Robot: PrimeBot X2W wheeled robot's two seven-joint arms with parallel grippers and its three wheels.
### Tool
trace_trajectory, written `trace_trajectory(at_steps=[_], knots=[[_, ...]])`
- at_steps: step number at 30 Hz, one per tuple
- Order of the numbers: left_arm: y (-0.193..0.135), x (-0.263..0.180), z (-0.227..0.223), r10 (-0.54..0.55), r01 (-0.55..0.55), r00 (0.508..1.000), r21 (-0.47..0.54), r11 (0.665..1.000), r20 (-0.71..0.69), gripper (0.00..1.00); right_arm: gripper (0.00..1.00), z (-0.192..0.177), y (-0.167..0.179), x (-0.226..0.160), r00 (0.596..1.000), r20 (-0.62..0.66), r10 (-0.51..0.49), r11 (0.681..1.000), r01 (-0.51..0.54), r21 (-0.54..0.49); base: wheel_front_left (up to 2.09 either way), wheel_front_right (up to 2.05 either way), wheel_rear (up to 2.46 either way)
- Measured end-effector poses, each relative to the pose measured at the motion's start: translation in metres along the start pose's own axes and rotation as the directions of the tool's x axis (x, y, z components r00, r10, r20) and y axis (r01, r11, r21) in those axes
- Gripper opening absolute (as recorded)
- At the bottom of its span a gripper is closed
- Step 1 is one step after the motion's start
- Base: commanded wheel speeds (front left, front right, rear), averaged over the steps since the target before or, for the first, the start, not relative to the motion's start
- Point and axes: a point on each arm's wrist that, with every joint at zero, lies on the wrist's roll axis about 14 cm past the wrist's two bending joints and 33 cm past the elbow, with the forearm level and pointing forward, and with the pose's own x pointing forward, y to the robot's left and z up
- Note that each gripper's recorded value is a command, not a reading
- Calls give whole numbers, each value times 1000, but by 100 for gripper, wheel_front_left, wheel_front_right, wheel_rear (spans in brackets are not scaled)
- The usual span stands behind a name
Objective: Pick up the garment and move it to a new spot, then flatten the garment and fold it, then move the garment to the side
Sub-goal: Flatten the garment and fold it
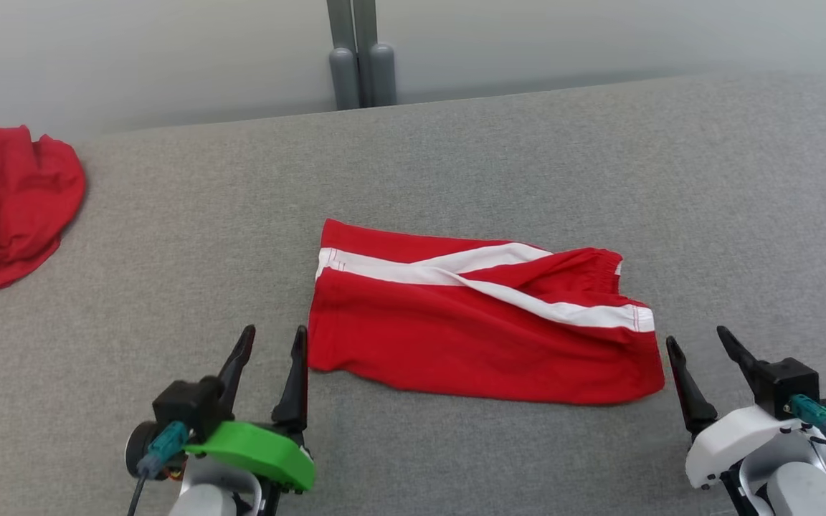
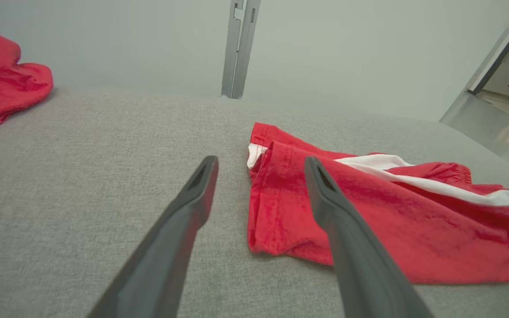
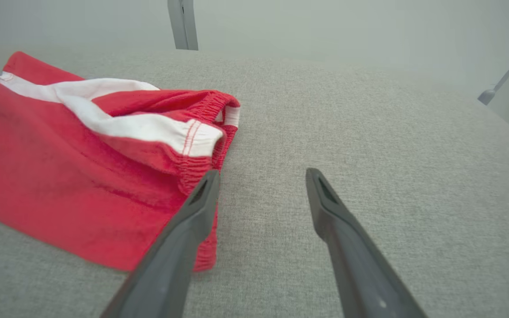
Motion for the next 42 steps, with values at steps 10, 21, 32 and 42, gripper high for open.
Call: trace_trajectory(at_steps=[10, 21, 32, 42], knots=[[-14, 54, -23, -89, 94, 978, 18, 995, -189, 100, 100, 41, -31, -12, 987, 134, -91, 996, 93, -11, 0, 0, 0], [-13, 81, -59, -116, 129, 930, 16, 991, -350, 100, 100, 27, -40, -12, 988, 91, -124, 992, 126, -26, 0, 0, 0], [-43, 82, -40, -224, 232, 944, 4, 973, -241, 0, 100, 33, -37, -3, 986, 108, -124, 991, 127, -28, 0, 0, 0], [-32, 30, -35, -237, 245, 952, 16, 969, -191, 0, 100, 38, -21, 7, 988, 129, -82, 996, 86, -26, 0, 0, 0]])
